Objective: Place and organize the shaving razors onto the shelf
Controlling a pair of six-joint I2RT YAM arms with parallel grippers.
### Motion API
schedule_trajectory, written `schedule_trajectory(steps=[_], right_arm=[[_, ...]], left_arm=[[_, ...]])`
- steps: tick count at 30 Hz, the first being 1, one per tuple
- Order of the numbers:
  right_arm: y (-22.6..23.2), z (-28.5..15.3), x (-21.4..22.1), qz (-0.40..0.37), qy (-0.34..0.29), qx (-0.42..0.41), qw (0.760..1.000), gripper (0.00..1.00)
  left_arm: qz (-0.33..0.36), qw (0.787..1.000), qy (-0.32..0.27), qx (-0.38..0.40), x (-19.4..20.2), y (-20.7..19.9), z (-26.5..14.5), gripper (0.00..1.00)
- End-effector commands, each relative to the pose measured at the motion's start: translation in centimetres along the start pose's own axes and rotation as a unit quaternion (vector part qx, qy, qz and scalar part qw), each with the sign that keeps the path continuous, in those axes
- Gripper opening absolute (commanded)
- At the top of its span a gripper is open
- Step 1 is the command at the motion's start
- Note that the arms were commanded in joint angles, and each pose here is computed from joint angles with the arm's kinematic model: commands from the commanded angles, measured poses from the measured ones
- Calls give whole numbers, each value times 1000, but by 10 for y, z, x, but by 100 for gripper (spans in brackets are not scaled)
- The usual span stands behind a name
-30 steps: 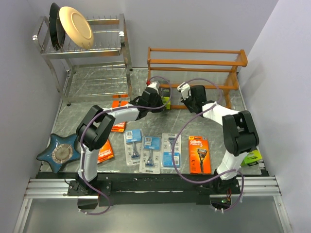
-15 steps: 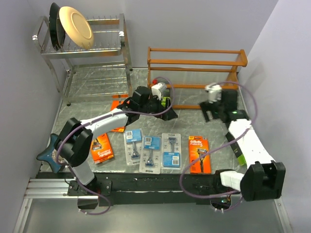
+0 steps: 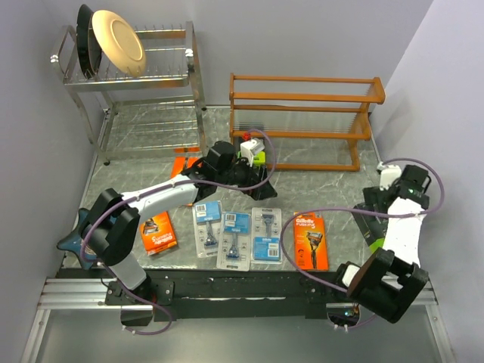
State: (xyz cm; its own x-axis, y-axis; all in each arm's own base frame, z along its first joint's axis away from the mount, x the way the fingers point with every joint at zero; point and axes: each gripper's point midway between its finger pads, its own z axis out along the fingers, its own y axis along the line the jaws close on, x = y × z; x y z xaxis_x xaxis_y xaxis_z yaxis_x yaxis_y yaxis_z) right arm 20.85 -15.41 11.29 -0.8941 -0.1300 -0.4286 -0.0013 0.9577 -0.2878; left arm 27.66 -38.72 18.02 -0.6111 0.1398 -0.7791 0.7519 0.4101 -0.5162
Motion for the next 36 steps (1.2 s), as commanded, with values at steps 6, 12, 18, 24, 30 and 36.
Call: schedule_trajectory(steps=[6,12,18,24,30,36], right_arm=[[-12,26,53,12,104,-50,993,100],[32,29,64,16,131,-188,973,97],[85,22,67,50,171,-311,934,81],[130,15,33,14,165,-375,912,71],[170,7,-28,23,149,-436,887,70],[213,-6,-59,35,148,-493,856,70]], left_arm=[[-20,999,-26,21,-14,-18,-1,100],[-23,999,-25,15,-9,-16,1,99],[-31,999,-15,3,-2,-10,2,100],[-57,997,-18,-43,10,8,3,100],[-66,996,-17,-58,12,15,8,100],[-105,991,-19,-78,21,26,17,99]])
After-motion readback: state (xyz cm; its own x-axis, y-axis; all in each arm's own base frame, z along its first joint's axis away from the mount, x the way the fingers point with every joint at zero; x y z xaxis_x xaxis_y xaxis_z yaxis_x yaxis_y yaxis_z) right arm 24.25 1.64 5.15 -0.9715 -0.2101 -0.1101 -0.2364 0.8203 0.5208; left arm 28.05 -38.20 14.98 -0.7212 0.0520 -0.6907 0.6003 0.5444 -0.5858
